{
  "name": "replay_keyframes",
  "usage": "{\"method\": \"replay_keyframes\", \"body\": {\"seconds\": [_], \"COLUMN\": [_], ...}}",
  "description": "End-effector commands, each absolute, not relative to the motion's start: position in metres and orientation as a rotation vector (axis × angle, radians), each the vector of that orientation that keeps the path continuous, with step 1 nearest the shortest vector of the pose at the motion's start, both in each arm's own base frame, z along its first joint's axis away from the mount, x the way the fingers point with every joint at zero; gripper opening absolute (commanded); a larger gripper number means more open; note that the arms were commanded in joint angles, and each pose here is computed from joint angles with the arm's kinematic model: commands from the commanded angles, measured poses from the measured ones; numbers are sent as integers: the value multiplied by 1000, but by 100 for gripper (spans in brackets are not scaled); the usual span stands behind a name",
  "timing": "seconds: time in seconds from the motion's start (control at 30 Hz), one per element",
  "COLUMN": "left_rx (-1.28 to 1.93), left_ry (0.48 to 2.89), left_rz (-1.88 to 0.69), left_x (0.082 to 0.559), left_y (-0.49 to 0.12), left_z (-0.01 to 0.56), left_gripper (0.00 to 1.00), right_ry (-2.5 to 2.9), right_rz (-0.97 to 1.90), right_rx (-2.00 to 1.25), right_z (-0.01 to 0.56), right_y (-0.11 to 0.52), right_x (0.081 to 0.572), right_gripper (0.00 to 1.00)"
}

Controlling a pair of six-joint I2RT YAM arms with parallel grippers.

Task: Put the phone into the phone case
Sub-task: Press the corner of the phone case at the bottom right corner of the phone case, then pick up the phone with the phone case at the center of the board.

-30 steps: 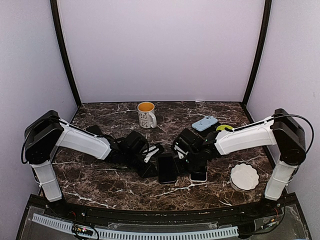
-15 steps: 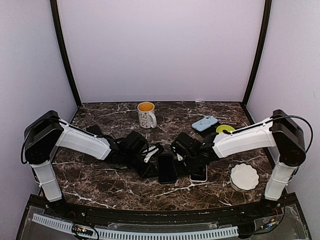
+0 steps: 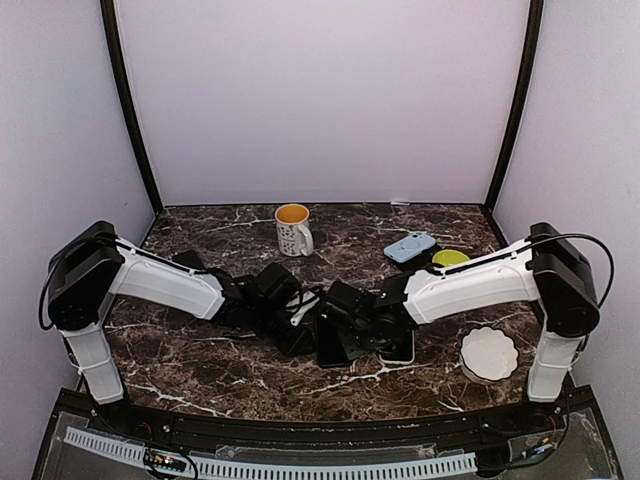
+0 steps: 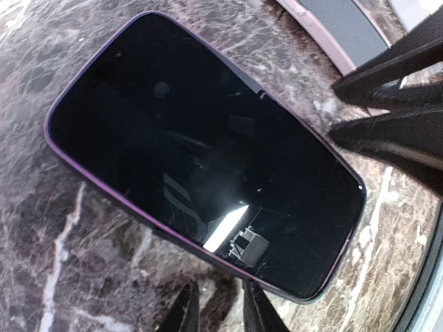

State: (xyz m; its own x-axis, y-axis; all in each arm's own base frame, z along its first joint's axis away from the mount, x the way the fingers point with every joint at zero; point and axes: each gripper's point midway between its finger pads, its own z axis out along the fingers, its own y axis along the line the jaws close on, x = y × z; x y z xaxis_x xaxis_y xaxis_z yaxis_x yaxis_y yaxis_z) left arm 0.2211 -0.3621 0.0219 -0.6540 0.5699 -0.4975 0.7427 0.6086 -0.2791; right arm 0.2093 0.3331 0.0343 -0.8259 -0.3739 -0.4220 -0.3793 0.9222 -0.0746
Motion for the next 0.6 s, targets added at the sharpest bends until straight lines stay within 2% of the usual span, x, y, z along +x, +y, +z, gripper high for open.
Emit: {"method": "replay_keyframes", "body": {"seconds": [0.0, 0.03, 0.1, 0.13, 0.17, 0.2, 0.23, 0.27, 0.3, 0.37, 0.5, 0.57], "left_rx": [1065, 1066, 1078, 1084, 1064, 1043, 990, 948, 863, 727, 546, 486], "left_ry": [2531, 2510, 2568, 2570, 2586, 2589, 2593, 2585, 2570, 2521, 2426, 2430], "left_rz": [-498, -505, -443, -423, -403, -379, -368, -341, -336, -309, -313, -325], "left_x": [228, 235, 241, 245, 252, 258, 269, 278, 293, 320, 354, 356], "left_y": [-343, -349, -335, -331, -324, -318, -310, -304, -297, -285, -271, -266], "left_z": [33, 49, 58, 62, 69, 73, 80, 84, 95, 115, 141, 140], "left_gripper": [27, 28, 37, 41, 53, 60, 75, 81, 92, 98, 99, 99], "right_ry": [2509, 2473, 2428, 2426, 2439, 2446, 2455, 2468, 2487, 2532, 2606, 2636], "right_rz": [113, 180, 264, 272, 253, 231, 214, 207, 210, 232, 272, 276], "right_rx": [-532, -511, -454, -427, -400, -373, -340, -316, -300, -277, -246, -246], "right_z": [90, 106, 126, 129, 129, 127, 125, 122, 117, 106, 87, 78], "right_y": [353, 361, 368, 368, 365, 363, 362, 361, 363, 369, 378, 381], "right_x": [226, 229, 233, 235, 236, 237, 238, 238, 237, 233, 223, 219], "right_gripper": [36, 45, 69, 77, 83, 88, 92, 98, 98, 99, 98, 98]}}
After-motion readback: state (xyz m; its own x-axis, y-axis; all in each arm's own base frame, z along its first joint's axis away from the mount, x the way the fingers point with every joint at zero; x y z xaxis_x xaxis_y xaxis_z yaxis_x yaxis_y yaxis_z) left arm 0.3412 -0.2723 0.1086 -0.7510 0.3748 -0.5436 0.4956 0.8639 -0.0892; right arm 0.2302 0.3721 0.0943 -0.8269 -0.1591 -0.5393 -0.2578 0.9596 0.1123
